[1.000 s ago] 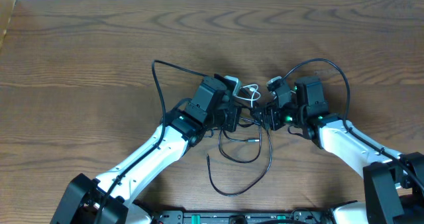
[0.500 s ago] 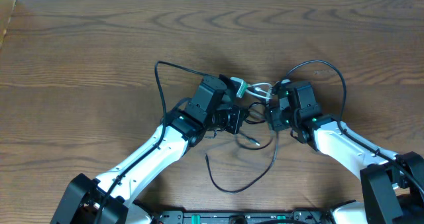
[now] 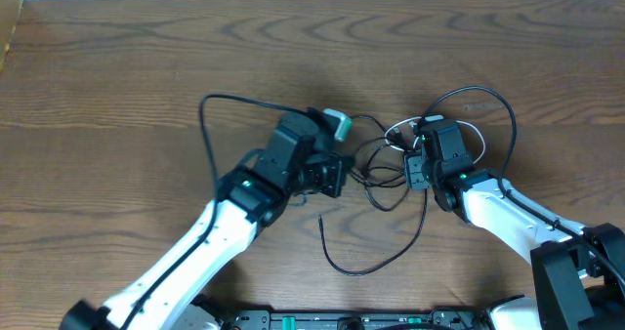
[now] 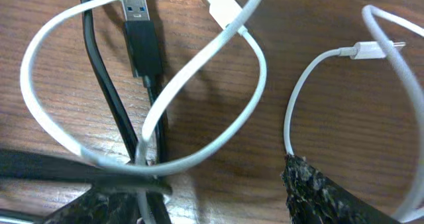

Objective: Untangle cables

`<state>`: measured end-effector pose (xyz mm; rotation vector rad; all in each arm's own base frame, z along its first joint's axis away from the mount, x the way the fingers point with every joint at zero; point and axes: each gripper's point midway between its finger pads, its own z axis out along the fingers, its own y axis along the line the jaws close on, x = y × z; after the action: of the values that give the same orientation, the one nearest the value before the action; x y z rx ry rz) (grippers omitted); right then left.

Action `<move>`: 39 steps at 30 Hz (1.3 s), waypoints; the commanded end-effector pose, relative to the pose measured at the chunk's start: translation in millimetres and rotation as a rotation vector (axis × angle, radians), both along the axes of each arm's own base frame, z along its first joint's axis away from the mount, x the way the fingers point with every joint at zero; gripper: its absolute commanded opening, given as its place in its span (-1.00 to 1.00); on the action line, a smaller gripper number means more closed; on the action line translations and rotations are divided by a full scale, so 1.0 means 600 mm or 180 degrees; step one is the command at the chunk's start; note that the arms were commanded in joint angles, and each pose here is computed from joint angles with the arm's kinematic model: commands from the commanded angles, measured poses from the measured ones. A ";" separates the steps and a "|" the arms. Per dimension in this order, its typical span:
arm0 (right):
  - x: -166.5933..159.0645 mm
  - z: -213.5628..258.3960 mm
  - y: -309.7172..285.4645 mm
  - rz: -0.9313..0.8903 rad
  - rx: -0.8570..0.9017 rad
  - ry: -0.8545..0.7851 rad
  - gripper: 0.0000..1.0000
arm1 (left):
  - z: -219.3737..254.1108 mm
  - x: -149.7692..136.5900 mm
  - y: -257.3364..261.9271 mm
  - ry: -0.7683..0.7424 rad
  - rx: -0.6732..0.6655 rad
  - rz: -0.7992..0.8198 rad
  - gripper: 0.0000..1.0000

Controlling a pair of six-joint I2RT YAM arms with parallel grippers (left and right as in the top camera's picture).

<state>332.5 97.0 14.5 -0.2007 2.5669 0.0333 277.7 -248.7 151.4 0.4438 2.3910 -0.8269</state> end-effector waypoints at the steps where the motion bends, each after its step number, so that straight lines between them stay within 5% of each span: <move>1: 0.008 0.003 -0.004 -0.0080 -0.0016 -0.0030 0.29 | 0.008 0.034 0.062 -0.0242 0.0418 0.0566 -0.85; 15: 0.007 0.003 -0.003 -0.0072 -0.0008 -0.0026 0.28 | -0.047 0.021 0.237 -0.0016 0.1673 0.1905 -0.85; 28: 0.008 0.004 0.004 -0.0035 0.0057 -0.0026 0.33 | -0.022 0.015 0.289 0.0186 0.1338 0.2386 -0.85; 36: -0.002 0.047 0.084 0.0474 0.0835 -0.0052 0.47 | -0.053 0.003 0.264 0.0491 0.1292 0.2158 -0.75; 39: -0.010 0.068 0.100 0.0598 0.1004 -0.0066 0.54 | -0.072 -0.001 0.258 0.0624 0.1333 0.2091 -0.38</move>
<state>329.1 135.5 29.1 -0.2760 2.5309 0.3268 277.7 -85.1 116.5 -0.2875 2.5859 -0.0303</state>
